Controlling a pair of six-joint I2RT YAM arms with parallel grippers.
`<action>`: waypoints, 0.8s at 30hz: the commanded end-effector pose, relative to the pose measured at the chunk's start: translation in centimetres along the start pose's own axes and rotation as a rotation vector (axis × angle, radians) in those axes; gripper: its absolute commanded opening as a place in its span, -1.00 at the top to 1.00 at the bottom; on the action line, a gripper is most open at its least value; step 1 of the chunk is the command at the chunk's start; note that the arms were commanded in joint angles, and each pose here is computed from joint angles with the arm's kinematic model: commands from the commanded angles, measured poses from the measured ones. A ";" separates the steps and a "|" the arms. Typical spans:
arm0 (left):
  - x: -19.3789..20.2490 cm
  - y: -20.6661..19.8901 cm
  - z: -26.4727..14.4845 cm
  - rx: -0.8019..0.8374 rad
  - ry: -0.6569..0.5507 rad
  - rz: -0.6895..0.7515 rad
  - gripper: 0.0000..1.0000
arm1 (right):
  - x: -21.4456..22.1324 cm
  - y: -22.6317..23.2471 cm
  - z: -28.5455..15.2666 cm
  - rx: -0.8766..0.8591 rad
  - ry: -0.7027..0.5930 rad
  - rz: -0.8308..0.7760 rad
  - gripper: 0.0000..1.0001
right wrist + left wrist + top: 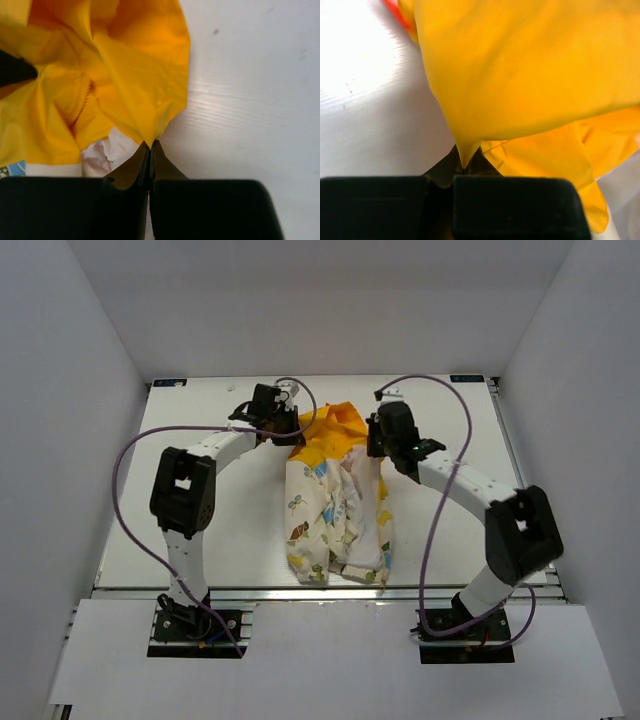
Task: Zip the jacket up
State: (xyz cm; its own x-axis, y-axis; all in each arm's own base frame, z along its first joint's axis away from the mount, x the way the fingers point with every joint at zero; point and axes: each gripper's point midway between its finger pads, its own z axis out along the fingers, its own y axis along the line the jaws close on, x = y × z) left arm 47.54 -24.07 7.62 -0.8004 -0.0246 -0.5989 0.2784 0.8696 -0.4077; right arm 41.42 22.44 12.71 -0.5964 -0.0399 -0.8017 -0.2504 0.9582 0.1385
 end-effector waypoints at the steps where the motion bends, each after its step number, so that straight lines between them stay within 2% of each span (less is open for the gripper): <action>1: -7.4 -6.2 -9.0 0.151 -0.284 0.169 1.00 | -8.3 -2.0 -5.8 0.098 -0.290 -0.011 1.00; 2: -8.6 -7.7 -12.6 0.171 -0.365 0.206 1.00 | -10.0 -2.6 -8.7 0.123 -0.359 -0.001 1.00; 4: -9.6 -9.5 -16.5 0.195 -0.443 0.282 1.00 | -11.5 -3.4 -11.8 0.147 -0.421 -0.005 1.00; 5: -9.9 -10.4 -18.5 0.209 -0.478 0.316 1.00 | -13.4 -3.7 -15.3 0.149 -0.500 0.000 1.00; 6: -10.4 -12.2 -22.5 0.238 -0.552 0.388 1.00 | -14.1 -3.7 -17.1 0.138 -0.537 -0.003 1.00; 7: -10.2 -13.6 -24.5 0.286 -0.577 0.434 1.00 | -14.8 -3.7 -18.9 0.127 -0.573 -0.002 1.00; 8: -10.1 -14.5 -26.5 0.305 -0.607 0.461 1.00 | -16.2 -3.8 -22.8 0.106 -0.661 0.003 1.00; 9: -10.1 -15.8 -30.1 0.330 -0.672 0.495 1.00 | -16.9 -3.5 -24.9 0.079 -0.708 0.002 1.00; 10: -9.5 -17.1 -31.8 0.384 -0.688 0.533 1.00 | -17.0 -3.4 -26.5 0.057 -0.722 -0.006 1.00; 12: -8.7 -19.2 -36.3 0.462 -0.757 0.589 1.00 | -18.1 -2.3 -32.0 -0.044 -0.830 -0.031 1.00; 16: -6.9 -22.8 -42.0 0.642 -0.817 0.686 1.00 | -18.9 -1.7 -39.9 -0.143 -0.977 -0.051 1.00; 19: -6.8 -24.0 -44.4 0.690 -0.842 0.693 1.00 | -19.3 -2.0 -42.9 -0.154 -1.037 -0.048 1.00; 24: -8.4 -23.9 -43.5 0.662 -0.831 0.655 1.00 | -19.6 -2.8 -43.0 -0.108 -1.032 -0.019 1.00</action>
State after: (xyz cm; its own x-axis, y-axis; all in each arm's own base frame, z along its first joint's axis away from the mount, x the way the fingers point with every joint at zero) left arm 23.05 -24.95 50.08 0.0512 -0.1650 -0.9850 0.9473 0.3205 -0.0045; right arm 20.23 13.67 50.20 0.2250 0.2698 -0.9362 -0.5773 0.8110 0.0950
